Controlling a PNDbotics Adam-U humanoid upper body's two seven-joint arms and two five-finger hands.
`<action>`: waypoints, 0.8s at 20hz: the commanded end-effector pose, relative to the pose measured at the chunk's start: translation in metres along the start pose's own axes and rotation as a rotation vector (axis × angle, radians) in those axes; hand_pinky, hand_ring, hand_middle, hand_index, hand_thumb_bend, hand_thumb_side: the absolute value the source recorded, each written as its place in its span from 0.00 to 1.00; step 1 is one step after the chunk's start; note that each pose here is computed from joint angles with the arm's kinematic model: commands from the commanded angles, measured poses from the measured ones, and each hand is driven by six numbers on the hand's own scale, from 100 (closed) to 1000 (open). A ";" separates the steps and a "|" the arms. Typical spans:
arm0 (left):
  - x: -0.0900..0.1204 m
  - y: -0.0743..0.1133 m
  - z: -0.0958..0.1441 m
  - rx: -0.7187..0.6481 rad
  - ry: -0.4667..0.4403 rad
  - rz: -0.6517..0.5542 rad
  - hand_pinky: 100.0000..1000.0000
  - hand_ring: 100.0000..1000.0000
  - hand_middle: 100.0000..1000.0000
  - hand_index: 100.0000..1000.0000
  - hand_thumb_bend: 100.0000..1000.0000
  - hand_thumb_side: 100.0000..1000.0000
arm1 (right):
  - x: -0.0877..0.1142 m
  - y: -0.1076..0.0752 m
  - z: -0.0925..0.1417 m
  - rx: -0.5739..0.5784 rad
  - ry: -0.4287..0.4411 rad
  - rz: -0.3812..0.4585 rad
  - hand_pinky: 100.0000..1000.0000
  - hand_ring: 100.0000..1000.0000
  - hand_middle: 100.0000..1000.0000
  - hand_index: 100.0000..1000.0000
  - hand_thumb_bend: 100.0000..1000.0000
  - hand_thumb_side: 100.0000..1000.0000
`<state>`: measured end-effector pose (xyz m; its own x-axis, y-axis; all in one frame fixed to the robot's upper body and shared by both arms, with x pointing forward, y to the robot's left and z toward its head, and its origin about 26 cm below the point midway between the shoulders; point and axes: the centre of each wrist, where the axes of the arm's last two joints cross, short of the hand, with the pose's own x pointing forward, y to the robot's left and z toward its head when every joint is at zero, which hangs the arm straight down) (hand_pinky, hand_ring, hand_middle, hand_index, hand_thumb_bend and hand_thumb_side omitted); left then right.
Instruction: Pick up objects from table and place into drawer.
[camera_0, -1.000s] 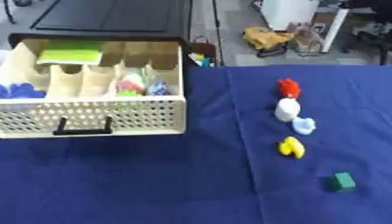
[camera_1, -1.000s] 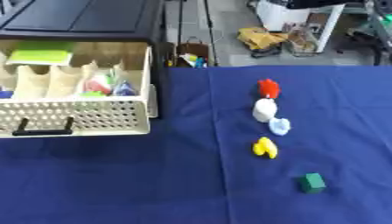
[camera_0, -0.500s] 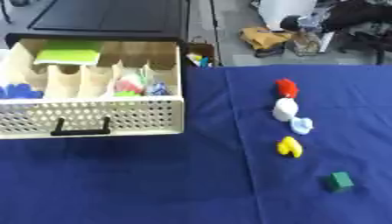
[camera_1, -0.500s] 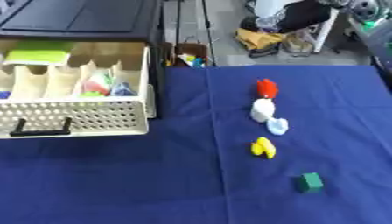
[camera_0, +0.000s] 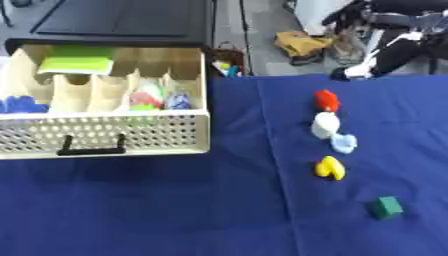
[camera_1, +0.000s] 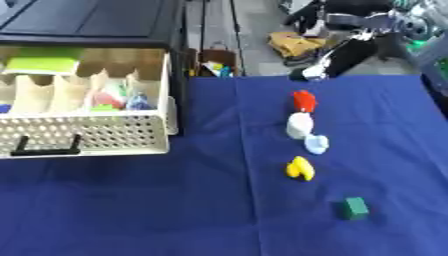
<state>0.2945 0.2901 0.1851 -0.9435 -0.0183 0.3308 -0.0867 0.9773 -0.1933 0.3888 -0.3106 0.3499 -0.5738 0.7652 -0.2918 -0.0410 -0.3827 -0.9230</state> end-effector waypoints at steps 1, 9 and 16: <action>0.004 0.001 -0.008 -0.026 -0.028 -0.001 0.36 0.54 0.59 0.79 0.19 0.95 | -0.004 -0.014 0.027 0.020 0.006 0.018 0.69 0.78 0.69 1.00 0.45 0.51; 0.004 0.000 -0.009 -0.023 -0.035 0.002 0.36 0.54 0.59 0.79 0.19 0.95 | 0.005 0.002 0.056 0.081 -0.015 -0.014 0.69 0.77 0.62 1.00 0.43 0.44; 0.004 -0.001 -0.010 -0.019 -0.042 0.004 0.36 0.54 0.59 0.79 0.19 0.95 | 0.015 0.022 0.073 0.179 -0.018 -0.026 0.71 0.77 0.64 1.00 0.36 0.28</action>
<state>0.2954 0.2892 0.1874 -0.9476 -0.0153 0.3192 -0.0814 0.9775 -0.1947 0.3299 -0.3429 0.3240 -0.5937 0.7766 -0.2110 -0.2297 -0.4148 -0.8804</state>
